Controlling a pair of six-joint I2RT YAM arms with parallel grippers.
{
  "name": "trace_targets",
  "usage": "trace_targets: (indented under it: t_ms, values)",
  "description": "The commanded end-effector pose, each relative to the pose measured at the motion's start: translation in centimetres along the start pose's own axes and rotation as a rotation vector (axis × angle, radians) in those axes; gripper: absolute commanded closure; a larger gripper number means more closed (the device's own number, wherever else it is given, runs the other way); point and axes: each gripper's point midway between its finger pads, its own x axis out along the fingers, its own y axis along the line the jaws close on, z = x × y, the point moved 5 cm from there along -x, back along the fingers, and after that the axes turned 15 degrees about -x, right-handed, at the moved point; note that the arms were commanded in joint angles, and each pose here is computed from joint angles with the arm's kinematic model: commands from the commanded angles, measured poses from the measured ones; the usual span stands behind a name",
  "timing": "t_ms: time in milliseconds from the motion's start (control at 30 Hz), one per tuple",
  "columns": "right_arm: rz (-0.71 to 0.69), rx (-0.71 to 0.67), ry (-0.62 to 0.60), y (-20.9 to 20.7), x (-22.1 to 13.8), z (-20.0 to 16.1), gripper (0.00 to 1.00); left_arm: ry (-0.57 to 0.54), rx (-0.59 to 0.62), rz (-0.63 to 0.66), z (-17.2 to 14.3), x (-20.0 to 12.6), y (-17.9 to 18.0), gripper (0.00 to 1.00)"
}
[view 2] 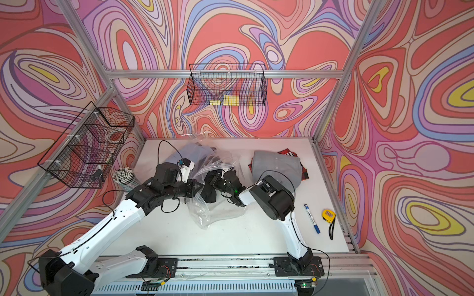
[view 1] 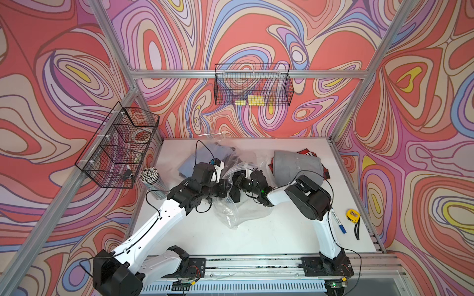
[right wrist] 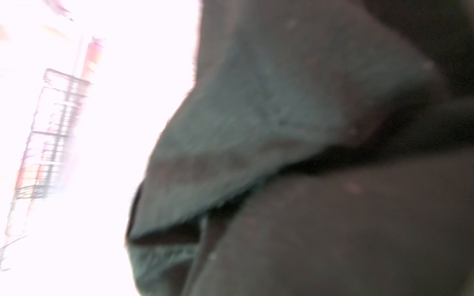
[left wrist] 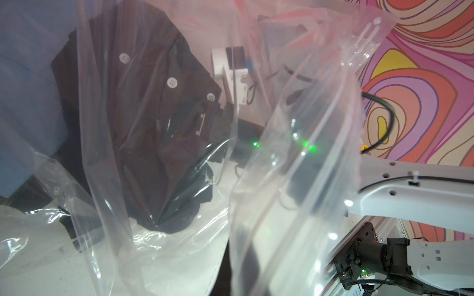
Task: Take the shirt out of the vacuum bag
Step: Take out the shirt from the vacuum bag.
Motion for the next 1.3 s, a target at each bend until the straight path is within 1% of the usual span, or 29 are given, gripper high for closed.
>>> trace_targets:
  t_ms: [0,100,167,267,333,467,600,633,667,700,733,800,833,867,900,1067,1200,1267]
  values:
    - [0.015,-0.085,-0.058,2.9,-2.6,2.4,1.0,-0.021,0.003,0.013,0.1,-0.4,0.4,1.0]
    - [-0.011,-0.111,-0.07,3.4,-4.5,2.5,1.0,-0.021,0.003,0.012,0.1,-0.4,0.4,1.0]
    - [-0.022,-0.103,-0.075,3.0,-5.5,2.2,1.0,-0.021,0.003,0.013,0.1,-0.4,0.4,1.0]
    - [-0.035,-0.092,-0.072,2.2,-5.9,1.6,1.0,-0.024,0.003,0.013,0.1,-0.4,0.4,1.0]
    - [-0.015,-0.076,-0.056,1.9,-5.2,1.1,1.0,-0.024,0.003,0.01,0.1,-0.5,0.3,1.0]
    - [0.023,-0.051,-0.015,1.7,-2.6,0.9,1.0,-0.025,0.003,0.015,0.1,-0.4,0.4,1.0]
    - [0.054,-0.064,0.0,2.0,-0.5,1.3,1.0,-0.031,0.005,0.019,0.1,-0.6,0.5,1.0]
    - [0.057,-0.067,0.008,2.1,0.0,1.4,0.94,-0.033,0.005,0.018,0.2,-0.6,0.4,1.0]
    - [0.047,-0.062,0.022,1.8,0.5,1.3,0.81,-0.029,0.005,0.019,0.1,-0.5,0.5,1.0]
    - [0.037,-0.061,0.03,1.6,0.9,1.3,0.65,-0.029,0.005,0.018,0.1,-0.5,0.5,1.0]
    - [0.028,-0.058,0.047,1.3,1.2,1.1,0.55,-0.028,0.005,0.018,0.1,-0.5,0.4,1.0]
    - [-0.016,-0.039,0.078,0.2,1.6,0.5,0.43,-0.024,0.004,0.017,0.1,-0.5,0.4,1.0]
    - [-0.033,-0.027,0.088,-0.3,1.6,0.1,0.32,-0.025,0.005,0.016,0.1,-0.5,0.4,1.0]
    - [-0.048,-0.011,0.093,-0.7,1.4,-0.2,0.28,-0.027,0.006,0.016,0.1,-0.5,0.4,1.0]
    - [-0.074,0.001,0.085,-1.2,0.9,-0.4,0.02,-0.027,0.006,0.016,0.1,-0.6,0.4,1.0]
    - [-0.159,0.003,0.105,-0.7,-0.8,0.0,0.02,-0.023,0.005,0.01,0.1,-0.5,0.4,1.0]
    - [-0.29,-0.037,0.154,-0.3,-1.4,1.1,0.02,-0.022,0.005,0.012,0.1,-0.5,0.4,1.0]
    - [-0.353,-0.058,0.154,-0.2,-2.1,1.8,0.02,-0.027,0.007,0.013,0.1,-0.6,0.4,1.0]
